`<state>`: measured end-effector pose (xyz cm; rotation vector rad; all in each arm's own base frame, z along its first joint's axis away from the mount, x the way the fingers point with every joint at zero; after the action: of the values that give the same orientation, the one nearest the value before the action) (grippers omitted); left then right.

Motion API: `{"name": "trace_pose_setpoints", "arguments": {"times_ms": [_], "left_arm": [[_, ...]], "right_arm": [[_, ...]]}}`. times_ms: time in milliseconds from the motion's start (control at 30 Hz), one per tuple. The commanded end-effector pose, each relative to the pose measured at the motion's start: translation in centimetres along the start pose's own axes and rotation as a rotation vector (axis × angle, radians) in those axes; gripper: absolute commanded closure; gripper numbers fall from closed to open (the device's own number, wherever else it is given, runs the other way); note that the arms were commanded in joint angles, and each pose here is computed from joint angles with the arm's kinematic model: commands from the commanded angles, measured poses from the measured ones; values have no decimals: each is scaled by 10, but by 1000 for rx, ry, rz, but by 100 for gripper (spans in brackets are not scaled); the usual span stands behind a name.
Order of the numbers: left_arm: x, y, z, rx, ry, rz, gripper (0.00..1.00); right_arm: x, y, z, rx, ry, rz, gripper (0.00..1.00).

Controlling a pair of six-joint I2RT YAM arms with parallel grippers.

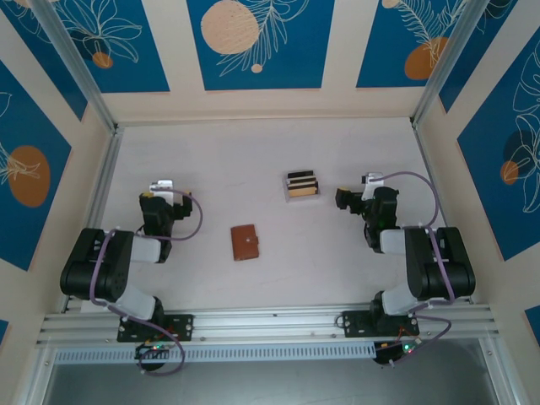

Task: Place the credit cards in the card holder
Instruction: Open the button on the card holder.

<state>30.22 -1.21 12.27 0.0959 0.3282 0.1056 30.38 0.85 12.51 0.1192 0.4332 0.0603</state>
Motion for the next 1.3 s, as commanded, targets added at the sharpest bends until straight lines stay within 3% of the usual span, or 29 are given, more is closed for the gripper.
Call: {"name": "trace_pose_setpoints", "arguments": {"times_ms": [0,133,233,333,433,567,633,833,1033,1167,1267], "left_arm": [[-8,0,17,10,-27,66,0],[-19,6,48,-3,60,168,0],[-31,5,70,-28,117,182,0],[-49,1,89,-134,78,153,0],[-70,-3,99,-277,53,15,0],[-88,-12,94,-339,166,-130,0],[-95,-18,86,-368,235,-208,6],[-110,-45,60,-471,434,-496,35],[-108,-67,31,-558,541,-674,75],[-100,-84,17,-585,595,-756,86],[-95,-102,12,-567,643,-814,90]], "right_arm": [[-19,-14,33,117,-54,-159,1],[-51,-29,49,376,-76,-230,1],[-84,-53,44,905,15,-448,1],[-93,-61,55,984,113,-314,1],[-95,-45,66,922,179,-240,1],[-96,2,77,691,271,-264,1],[-95,31,78,577,319,-220,1],[-99,118,68,285,441,-7,10],[-97,193,39,60,551,136,25],[-91,234,20,-49,607,196,38],[-85,259,4,-109,644,226,40]]}}
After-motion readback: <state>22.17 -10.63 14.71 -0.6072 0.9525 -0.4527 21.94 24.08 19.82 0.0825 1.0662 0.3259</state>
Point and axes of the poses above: each hand's point on the last joint's axis, 136 mm out from that joint toward the fingers, its own x axis out along the fingers, its own y axis along the line the jaws close on, z = x × y, the point moved 9 cm from there along -x, back along the fingers
